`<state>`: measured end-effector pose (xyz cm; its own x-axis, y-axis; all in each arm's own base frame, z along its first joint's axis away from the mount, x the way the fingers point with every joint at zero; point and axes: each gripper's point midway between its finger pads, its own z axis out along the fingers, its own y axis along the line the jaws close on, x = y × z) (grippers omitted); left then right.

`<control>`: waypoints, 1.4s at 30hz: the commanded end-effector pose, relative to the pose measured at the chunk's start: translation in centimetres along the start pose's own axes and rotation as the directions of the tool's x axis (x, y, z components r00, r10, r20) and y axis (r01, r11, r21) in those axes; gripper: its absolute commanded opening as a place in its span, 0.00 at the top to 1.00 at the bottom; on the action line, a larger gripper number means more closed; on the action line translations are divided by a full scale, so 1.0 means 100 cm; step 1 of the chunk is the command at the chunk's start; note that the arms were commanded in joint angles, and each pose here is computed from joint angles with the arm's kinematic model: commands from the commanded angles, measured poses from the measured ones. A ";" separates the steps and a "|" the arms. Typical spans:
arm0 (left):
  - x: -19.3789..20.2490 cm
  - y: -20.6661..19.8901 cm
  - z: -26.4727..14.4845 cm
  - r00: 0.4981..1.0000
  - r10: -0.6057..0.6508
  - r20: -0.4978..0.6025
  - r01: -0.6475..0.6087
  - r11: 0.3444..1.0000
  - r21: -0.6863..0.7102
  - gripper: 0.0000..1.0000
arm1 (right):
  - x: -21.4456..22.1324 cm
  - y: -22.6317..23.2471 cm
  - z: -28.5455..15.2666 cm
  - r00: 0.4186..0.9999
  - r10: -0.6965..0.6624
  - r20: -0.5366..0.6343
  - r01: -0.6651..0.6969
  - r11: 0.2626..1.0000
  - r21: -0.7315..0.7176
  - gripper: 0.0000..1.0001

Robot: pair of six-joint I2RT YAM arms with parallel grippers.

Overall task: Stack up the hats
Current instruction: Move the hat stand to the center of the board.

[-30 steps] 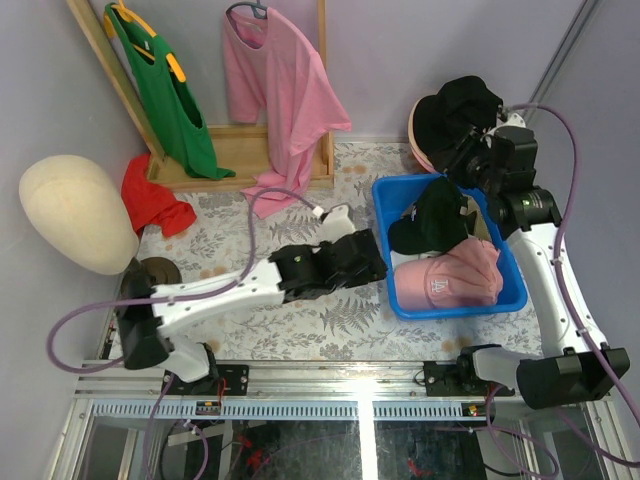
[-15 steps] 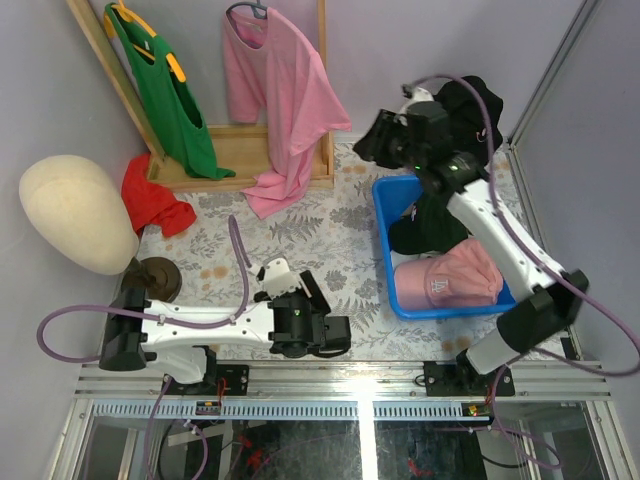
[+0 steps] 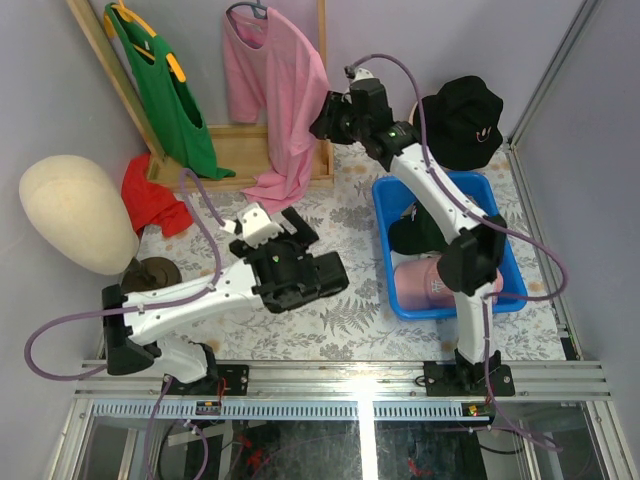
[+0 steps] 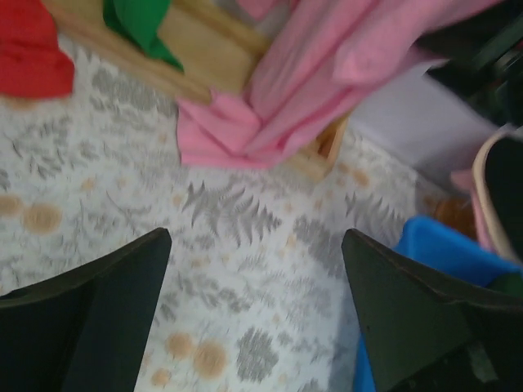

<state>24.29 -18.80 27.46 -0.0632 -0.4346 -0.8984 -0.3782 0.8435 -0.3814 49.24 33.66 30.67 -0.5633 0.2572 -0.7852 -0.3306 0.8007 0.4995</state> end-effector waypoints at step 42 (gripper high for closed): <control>-0.223 -0.024 -0.022 0.993 0.073 0.097 -0.101 0.941 0.323 0.00 | 0.207 0.247 -0.020 0.865 -0.493 -0.092 0.348 0.723 -0.597 0.39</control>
<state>24.92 -12.99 48.28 0.0023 -0.3739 -0.9275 -0.0329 0.9269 -0.3738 31.26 53.26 23.64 -0.5318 -0.2592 -0.8062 -0.7812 0.5178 0.3488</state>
